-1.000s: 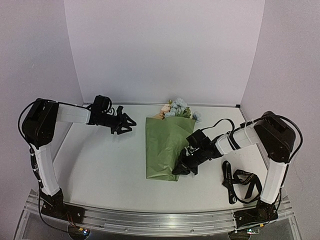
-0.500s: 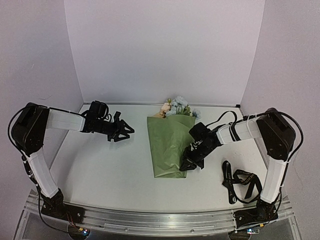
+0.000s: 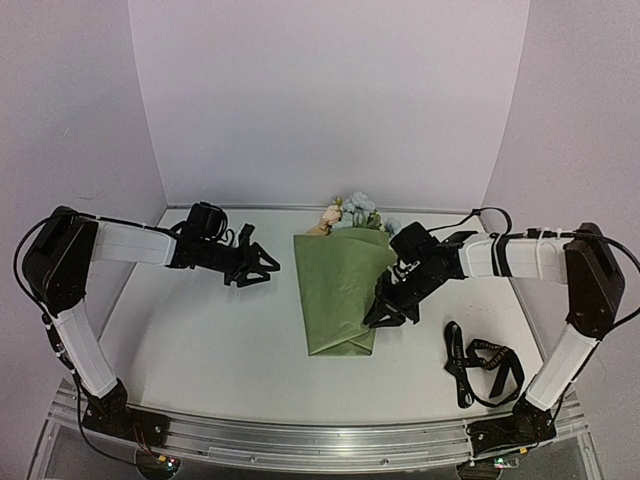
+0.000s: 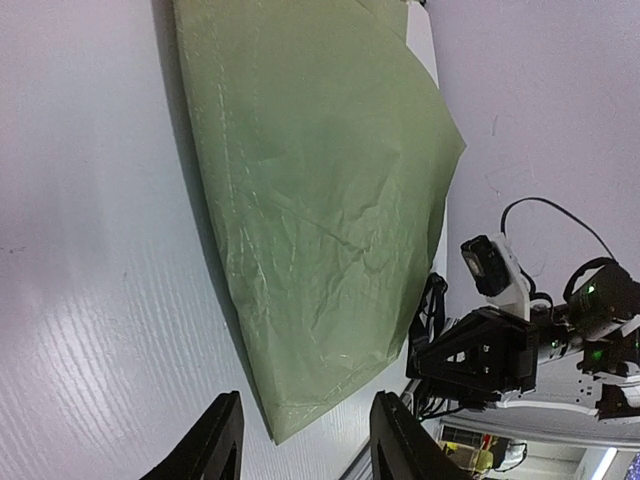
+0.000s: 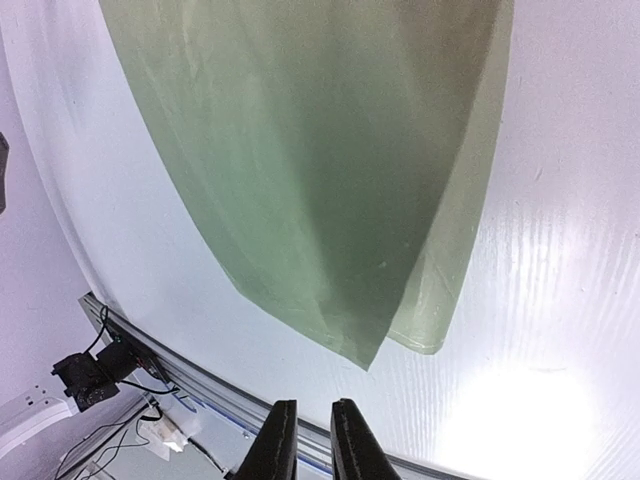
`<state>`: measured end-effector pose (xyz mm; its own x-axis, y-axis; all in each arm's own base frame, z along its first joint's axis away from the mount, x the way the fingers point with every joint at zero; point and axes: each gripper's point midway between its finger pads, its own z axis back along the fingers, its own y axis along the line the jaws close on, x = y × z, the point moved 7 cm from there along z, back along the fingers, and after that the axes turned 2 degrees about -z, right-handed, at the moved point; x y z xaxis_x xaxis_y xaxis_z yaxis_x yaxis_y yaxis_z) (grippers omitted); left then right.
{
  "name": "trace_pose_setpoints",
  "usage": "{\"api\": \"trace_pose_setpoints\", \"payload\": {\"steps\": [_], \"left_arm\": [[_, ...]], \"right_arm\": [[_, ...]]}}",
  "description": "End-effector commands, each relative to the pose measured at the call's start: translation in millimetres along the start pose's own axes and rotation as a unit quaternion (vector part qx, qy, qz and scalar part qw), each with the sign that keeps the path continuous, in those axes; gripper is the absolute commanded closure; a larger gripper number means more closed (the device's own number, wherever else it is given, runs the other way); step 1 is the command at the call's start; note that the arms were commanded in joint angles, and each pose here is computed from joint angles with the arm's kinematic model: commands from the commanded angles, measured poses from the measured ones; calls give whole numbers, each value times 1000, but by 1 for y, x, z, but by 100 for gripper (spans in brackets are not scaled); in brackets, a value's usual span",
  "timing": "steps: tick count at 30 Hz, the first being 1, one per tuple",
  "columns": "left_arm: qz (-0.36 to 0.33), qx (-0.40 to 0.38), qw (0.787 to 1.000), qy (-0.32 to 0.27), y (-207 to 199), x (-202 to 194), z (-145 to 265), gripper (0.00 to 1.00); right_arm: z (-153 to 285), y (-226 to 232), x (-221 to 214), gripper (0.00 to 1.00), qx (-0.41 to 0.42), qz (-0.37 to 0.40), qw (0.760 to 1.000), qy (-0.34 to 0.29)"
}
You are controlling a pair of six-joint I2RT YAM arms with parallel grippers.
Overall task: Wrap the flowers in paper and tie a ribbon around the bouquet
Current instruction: Move the folded wrapping paper to the center of the board, then pick up the ribbon from the corner of the board.
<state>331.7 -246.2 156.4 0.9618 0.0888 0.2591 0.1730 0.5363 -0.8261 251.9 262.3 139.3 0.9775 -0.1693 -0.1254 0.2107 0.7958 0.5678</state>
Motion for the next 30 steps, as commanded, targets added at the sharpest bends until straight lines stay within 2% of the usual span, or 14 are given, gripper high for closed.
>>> {"api": "trace_pose_setpoints", "payload": {"steps": [1,4,10,15,20,24,30], "left_arm": [[-41,-31,999,4,-28,0,-10,55],[-46,-34,998,16,-33,-6,-18,56],[-70,-42,996,46,-51,-20,-37,56],[-86,-49,993,65,-63,-31,-52,56],[-92,-43,992,76,-68,-36,-55,56],[-98,-40,991,76,-70,-36,-54,56],[-102,-39,991,81,-72,-36,-53,56]], "right_arm": [[12,-1,-4,86,-22,19,999,-16],[17,-7,-7,85,-38,28,999,-23],[31,-24,-16,75,-69,49,995,-44],[54,-68,-25,60,-137,47,984,-100],[79,-124,-43,49,-234,51,961,-141],[82,-153,-61,46,-263,64,953,-139],[71,-171,-74,44,-262,85,956,-103]]}}
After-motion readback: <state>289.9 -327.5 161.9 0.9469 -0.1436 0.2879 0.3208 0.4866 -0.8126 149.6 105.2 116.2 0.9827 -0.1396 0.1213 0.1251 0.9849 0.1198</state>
